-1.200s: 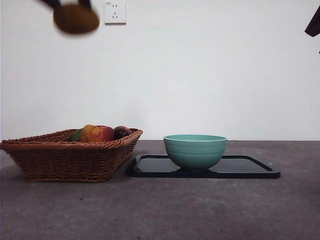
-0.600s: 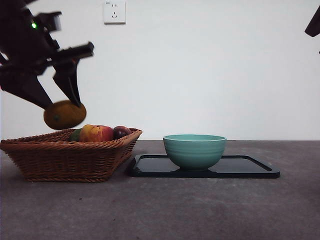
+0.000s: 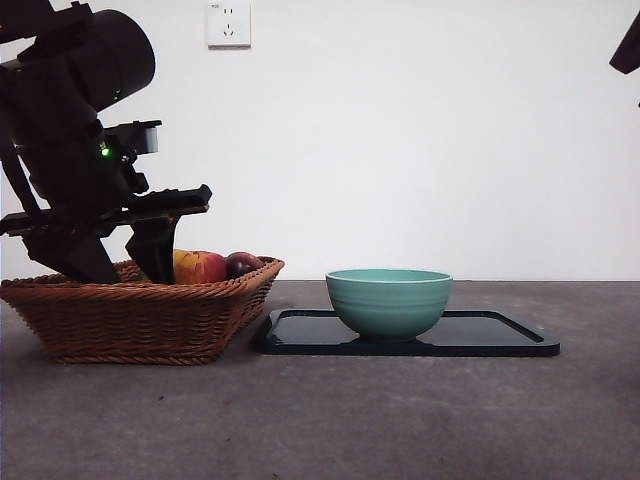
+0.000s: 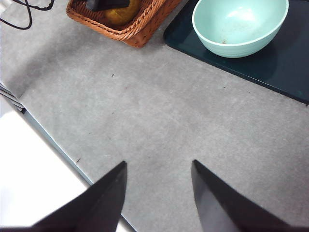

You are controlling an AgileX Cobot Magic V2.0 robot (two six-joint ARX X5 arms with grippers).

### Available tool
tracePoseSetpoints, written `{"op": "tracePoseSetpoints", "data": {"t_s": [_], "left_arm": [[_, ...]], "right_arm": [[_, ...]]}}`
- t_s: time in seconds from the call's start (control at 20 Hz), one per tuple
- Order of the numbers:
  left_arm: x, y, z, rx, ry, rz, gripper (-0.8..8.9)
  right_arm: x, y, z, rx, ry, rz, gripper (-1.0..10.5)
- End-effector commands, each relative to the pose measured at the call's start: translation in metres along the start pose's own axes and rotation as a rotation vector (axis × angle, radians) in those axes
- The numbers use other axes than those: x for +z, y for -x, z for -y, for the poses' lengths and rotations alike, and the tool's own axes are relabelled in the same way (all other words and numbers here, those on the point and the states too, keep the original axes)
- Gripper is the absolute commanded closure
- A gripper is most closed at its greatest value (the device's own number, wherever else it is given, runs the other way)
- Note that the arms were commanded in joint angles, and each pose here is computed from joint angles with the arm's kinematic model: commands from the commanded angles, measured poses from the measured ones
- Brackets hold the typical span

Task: Pick up the wifruite, put it on the bowl, pick up the plate, put it on desk

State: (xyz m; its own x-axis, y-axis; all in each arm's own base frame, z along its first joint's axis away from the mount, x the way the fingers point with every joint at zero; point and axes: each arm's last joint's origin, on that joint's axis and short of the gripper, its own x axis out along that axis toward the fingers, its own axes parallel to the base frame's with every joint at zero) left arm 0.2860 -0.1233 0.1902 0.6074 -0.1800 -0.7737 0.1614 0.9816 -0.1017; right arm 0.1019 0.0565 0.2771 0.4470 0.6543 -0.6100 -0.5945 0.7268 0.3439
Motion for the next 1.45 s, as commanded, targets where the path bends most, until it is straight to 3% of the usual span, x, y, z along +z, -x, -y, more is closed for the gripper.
{"op": "tracePoseSetpoints", "data": {"t_s": [0.05,0.15,0.4,0.65,1.1,1.45], "left_arm": [[0.001,-0.004,0.002,0.000,-0.014,-0.001,5.22],[0.000,-0.004,0.002,0.000,-0.015,-0.004,4.60],[0.007,0.009,0.003,-0.008,-0.011,0.024,4.60],[0.014,0.049,0.004,-0.042,-0.013,0.095,4.61],[0.005,0.144,0.008,-0.451,-0.101,0.183,4.69],[-0.020,0.184,0.003,-0.639,-0.229,0.126,4.70]], "right_arm": [[0.002,0.001,-0.001,0.007,0.022,0.011,7.3],[0.002,0.001,-0.001,0.007,0.021,0.010,7.3],[0.002,0.001,-0.001,0.007,0.021,0.010,7.3],[0.003,0.001,-0.001,0.007,0.026,0.020,7.3],[0.004,0.001,-0.001,0.008,0.026,0.021,7.3],[0.004,0.001,-0.001,0.008,0.026,0.021,7.3]]}}
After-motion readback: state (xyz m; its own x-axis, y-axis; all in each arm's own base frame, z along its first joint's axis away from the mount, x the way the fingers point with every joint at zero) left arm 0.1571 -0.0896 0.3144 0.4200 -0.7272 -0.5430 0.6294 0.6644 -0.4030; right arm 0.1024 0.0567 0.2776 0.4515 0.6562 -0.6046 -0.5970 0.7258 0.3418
